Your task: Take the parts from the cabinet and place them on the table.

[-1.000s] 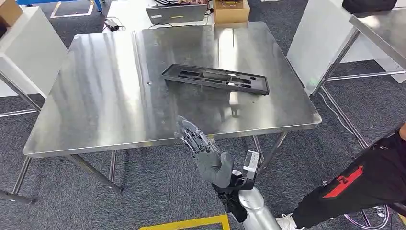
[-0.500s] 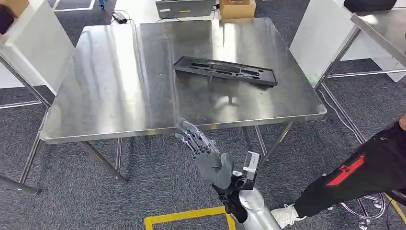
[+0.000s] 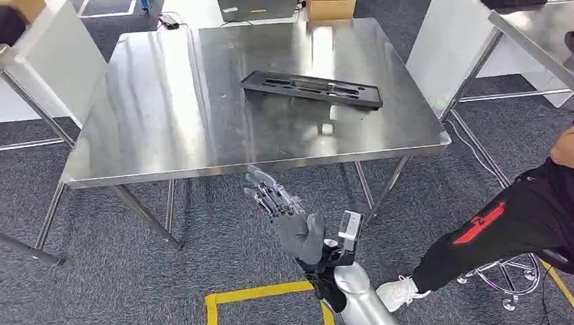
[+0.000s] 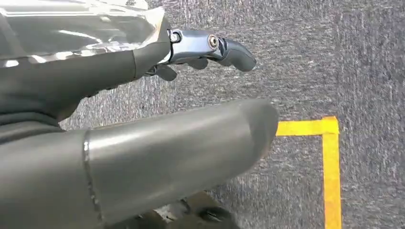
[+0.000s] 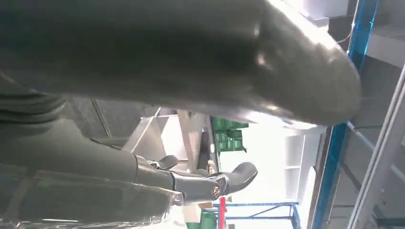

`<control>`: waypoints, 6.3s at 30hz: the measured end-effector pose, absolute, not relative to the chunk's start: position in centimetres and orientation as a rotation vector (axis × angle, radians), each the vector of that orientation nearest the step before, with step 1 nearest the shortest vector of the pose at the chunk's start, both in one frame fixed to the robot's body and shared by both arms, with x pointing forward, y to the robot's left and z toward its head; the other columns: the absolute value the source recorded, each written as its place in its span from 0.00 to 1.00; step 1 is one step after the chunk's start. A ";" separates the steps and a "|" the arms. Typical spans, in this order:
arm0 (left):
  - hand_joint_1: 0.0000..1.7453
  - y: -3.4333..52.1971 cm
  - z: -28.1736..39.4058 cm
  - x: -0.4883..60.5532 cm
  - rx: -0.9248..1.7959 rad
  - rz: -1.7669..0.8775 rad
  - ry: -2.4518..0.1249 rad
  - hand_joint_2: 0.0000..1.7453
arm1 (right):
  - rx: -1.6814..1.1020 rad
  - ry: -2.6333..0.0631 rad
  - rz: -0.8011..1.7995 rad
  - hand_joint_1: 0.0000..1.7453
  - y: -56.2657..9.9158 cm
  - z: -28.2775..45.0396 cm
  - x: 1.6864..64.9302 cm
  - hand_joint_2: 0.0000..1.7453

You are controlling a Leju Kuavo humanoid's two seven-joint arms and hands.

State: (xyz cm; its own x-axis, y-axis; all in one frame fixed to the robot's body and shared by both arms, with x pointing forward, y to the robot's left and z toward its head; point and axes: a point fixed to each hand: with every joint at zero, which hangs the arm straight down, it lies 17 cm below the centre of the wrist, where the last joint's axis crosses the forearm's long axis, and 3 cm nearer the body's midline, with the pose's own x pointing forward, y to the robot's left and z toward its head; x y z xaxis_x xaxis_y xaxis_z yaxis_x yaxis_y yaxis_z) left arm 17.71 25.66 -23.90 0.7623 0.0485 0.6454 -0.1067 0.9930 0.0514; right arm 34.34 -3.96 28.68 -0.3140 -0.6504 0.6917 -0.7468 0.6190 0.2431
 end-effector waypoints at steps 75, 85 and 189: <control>0.00 26.4 -23.8 17.0 0.103 0.060 -0.724 0.00 | -0.173 -0.082 0.211 0.00 -29.3 -28.2 6.8 0.00; 0.00 26.5 -23.8 17.0 0.107 0.044 -0.724 0.00 | -0.209 -0.137 0.236 0.00 -29.8 -28.0 8.0 0.00; 0.00 27.2 -24.4 16.3 0.171 -0.020 -0.681 0.00 | -0.196 -0.093 0.297 0.00 -28.5 -28.2 6.5 0.00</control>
State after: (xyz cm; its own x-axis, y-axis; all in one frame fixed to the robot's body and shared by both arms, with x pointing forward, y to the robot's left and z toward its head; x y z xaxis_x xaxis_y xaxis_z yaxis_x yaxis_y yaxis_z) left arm 16.32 27.23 -24.41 0.7771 -0.0739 0.6250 -0.0379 0.9858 0.1636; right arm 6.51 -28.46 -28.22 0.9522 0.2989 0.0625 -0.2809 0.9376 -0.2052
